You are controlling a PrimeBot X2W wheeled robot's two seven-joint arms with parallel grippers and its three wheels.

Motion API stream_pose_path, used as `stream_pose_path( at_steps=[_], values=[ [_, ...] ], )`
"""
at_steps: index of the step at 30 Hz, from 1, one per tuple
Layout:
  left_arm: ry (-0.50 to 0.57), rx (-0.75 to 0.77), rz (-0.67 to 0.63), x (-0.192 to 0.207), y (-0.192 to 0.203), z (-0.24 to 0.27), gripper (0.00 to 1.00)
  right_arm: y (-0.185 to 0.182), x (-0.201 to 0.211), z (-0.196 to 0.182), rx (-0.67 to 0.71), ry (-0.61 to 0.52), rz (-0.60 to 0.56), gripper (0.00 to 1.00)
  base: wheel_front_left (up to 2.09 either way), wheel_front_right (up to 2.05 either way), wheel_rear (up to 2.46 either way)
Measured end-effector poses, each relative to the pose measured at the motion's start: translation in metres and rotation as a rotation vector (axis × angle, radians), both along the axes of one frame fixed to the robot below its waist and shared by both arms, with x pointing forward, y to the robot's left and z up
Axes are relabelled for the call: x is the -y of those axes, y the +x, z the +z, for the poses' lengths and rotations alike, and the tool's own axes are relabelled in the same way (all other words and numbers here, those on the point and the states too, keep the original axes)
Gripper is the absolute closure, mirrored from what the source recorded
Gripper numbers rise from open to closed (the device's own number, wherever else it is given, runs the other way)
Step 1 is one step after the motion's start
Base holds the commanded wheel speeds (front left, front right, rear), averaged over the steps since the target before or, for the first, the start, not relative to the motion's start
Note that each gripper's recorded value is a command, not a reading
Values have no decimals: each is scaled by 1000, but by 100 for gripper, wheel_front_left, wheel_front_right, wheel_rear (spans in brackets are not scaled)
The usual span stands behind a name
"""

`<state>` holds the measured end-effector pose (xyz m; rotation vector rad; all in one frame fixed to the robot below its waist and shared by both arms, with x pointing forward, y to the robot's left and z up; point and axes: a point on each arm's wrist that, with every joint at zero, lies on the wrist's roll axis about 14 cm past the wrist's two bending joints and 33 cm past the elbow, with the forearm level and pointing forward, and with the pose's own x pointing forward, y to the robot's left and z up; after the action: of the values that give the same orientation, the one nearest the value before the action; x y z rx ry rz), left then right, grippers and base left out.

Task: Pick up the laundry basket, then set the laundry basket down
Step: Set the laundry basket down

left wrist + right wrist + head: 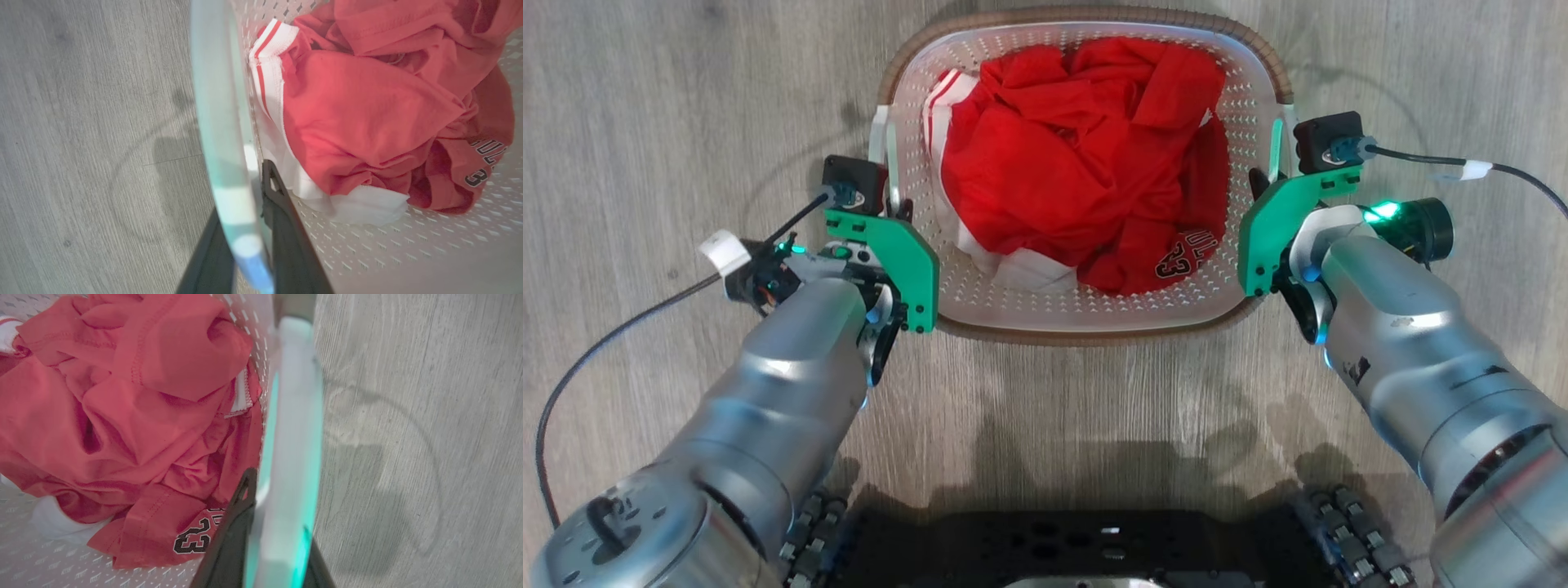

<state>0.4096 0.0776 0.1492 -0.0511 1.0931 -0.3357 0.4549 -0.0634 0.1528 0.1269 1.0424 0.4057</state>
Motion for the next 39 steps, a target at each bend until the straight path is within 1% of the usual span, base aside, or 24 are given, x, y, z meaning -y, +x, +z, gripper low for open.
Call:
stream_pose_path(
  at_steps=[17,29,39],
  values=[
    [0,-17,-12,2,1,-15,100,-1,3,-18,-19,-4,-16,100,0,0,0],
    [-7,-19,12,3,2,-14,100,4,2,-18,-5,-9,-9,100,0,0,0],
    [-7,-27,2,4,0,-16,100,2,3,-21,-13,-14,-4,100,0,0,0]
  ],
)
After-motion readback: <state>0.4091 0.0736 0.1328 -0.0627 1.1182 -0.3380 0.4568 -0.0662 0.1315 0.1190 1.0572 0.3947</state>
